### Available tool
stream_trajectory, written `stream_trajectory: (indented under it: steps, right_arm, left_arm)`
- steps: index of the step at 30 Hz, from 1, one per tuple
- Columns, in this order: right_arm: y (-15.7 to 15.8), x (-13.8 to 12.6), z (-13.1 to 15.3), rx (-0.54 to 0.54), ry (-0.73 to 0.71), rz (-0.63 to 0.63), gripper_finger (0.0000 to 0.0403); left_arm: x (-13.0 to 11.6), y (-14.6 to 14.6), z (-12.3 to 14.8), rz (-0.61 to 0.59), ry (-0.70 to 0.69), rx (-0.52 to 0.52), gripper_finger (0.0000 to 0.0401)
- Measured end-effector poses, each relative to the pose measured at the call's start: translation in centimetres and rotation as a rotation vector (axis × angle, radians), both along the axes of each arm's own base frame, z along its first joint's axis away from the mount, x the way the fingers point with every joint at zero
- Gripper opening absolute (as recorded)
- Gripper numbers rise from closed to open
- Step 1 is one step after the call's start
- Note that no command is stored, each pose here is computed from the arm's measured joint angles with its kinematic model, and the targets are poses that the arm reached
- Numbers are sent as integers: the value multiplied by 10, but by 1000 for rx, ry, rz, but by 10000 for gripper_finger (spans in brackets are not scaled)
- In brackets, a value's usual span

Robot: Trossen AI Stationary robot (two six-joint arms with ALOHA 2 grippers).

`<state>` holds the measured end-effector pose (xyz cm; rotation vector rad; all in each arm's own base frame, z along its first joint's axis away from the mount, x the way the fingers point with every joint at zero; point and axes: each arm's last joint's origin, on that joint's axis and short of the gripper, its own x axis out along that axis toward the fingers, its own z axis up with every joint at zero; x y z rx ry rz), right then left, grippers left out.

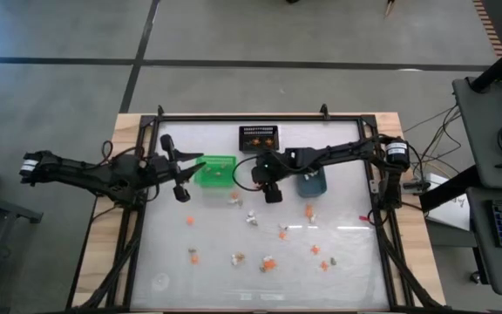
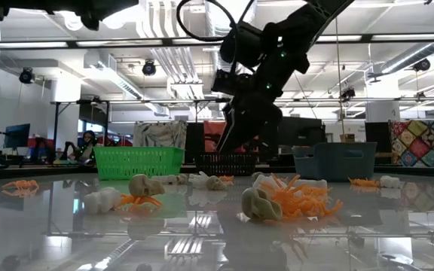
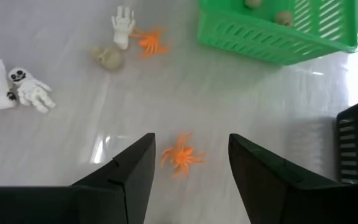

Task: Sort Halloween decoration
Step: Put the orange spider toy into the black bin

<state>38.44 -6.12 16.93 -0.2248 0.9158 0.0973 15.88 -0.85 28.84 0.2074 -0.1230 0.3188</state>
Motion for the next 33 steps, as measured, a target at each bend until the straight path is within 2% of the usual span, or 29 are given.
stream_trajectory:
  steps: [7, 15, 33]
  right_arm:
    - [-1, 5, -32, 21, 75, -27, 194]
    - [-2, 8, -36, 24, 78, -49, 192]
    - [-6, 12, -39, 49, 65, -59, 112]
  left_arm:
    - [2, 0, -2, 0, 12, -1, 98]
    - [3, 0, -3, 0, 19, 0, 98]
    - [3, 0, -3, 0, 25, 1, 98]
